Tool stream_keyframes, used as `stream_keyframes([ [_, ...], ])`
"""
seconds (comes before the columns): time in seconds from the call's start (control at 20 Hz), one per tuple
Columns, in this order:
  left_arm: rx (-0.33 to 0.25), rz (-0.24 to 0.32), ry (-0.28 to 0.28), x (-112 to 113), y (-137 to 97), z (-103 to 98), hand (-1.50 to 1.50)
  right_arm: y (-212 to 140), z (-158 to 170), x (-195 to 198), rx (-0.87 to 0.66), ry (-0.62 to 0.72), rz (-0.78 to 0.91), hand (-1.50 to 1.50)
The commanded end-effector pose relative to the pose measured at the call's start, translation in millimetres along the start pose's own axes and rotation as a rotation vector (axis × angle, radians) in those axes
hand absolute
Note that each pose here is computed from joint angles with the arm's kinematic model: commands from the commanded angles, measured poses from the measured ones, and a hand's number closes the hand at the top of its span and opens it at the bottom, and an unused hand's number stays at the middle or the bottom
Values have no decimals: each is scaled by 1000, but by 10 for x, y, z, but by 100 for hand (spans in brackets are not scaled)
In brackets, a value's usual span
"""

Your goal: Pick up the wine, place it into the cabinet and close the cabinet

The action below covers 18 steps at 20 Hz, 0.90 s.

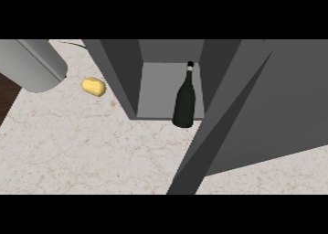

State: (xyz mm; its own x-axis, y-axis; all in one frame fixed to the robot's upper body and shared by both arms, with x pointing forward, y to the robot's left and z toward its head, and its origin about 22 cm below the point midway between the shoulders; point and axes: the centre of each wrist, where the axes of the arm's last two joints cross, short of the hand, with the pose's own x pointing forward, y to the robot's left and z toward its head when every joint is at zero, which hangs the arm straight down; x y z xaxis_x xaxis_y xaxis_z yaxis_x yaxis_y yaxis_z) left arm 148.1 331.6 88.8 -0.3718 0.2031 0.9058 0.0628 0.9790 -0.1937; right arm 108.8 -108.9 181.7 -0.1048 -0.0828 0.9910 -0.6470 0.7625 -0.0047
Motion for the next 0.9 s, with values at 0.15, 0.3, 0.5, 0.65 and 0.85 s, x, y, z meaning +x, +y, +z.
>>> stream_keyframes([
  [0.15,-4,24,10,-10,102,-65,-150,435,-197,36,113,-94,82,150],
  [0.3,-22,68,19,78,110,-186,-150,404,-239,122,46,-110,77,150],
  [0.5,-41,92,3,117,69,-366,-150,360,-531,74,28,-109,101,150],
  [0.65,-38,105,20,-29,-22,-236,-150,332,-608,207,58,-90,89,150],
  [0.85,-24,89,9,5,69,-284,-150,298,-817,273,35,-109,60,150],
])
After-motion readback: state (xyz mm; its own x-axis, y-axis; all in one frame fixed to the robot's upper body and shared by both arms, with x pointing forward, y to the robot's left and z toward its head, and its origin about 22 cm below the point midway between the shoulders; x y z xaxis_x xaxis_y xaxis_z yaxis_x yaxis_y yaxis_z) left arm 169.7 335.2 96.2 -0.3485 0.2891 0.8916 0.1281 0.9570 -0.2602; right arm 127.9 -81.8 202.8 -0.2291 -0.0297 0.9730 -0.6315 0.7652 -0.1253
